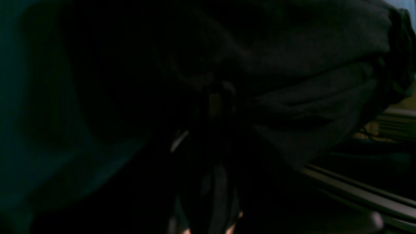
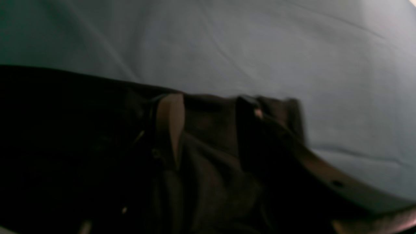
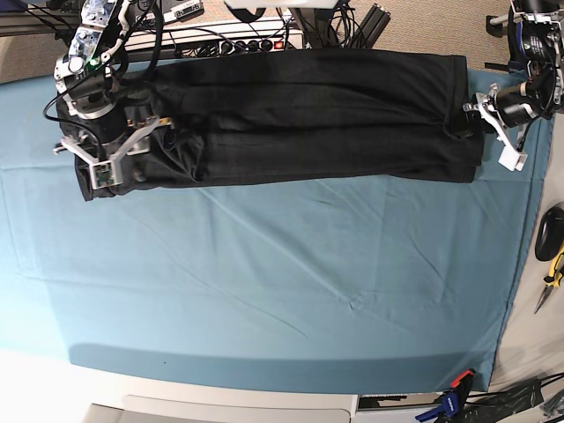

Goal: Fold the T-shirt properly
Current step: 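Open the right gripper and lift it off the sleeve end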

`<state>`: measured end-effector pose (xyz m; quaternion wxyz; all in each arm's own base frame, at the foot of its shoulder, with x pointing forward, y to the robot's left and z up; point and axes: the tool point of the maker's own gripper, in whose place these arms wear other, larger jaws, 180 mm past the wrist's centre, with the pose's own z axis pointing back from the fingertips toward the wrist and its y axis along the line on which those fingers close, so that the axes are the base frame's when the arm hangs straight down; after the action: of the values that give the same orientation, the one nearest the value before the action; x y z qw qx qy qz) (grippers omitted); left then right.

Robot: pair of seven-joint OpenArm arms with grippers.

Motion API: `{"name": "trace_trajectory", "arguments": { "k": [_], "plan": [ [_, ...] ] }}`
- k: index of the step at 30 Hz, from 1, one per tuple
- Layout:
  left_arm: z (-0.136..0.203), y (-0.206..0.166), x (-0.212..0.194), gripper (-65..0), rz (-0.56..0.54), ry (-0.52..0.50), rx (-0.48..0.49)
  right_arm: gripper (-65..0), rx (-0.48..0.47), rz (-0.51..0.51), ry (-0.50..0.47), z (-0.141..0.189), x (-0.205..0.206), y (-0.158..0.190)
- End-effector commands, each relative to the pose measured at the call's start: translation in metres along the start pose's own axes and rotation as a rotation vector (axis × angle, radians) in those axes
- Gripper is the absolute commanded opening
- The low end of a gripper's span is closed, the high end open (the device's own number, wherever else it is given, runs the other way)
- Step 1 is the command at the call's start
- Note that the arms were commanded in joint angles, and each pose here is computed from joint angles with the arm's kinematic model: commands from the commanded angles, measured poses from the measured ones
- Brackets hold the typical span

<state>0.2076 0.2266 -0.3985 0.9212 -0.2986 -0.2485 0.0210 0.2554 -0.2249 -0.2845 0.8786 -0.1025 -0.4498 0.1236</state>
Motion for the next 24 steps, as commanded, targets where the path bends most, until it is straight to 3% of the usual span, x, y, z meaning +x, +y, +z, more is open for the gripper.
{"name": "trace_trajectory", "arguments": {
  "k": [1,16,24],
  "plan": [
    [0.007,0.001,0.011,-65.0,-0.024,-0.022,0.003,-38.4,-0.026,0.008,-0.050,0.003,0.013,-0.007],
    [0.007,-0.002,0.013,-65.0,-0.027,-0.031,-0.009,-38.4,-0.273,-0.103,-0.087,0.020,0.016,-0.082],
    [0.014,-0.041,0.032,-65.0,-0.212,-0.067,-0.092,-38.4,-0.274,-0.103,-0.103,0.020,0.020,-0.082]
  ]
}}
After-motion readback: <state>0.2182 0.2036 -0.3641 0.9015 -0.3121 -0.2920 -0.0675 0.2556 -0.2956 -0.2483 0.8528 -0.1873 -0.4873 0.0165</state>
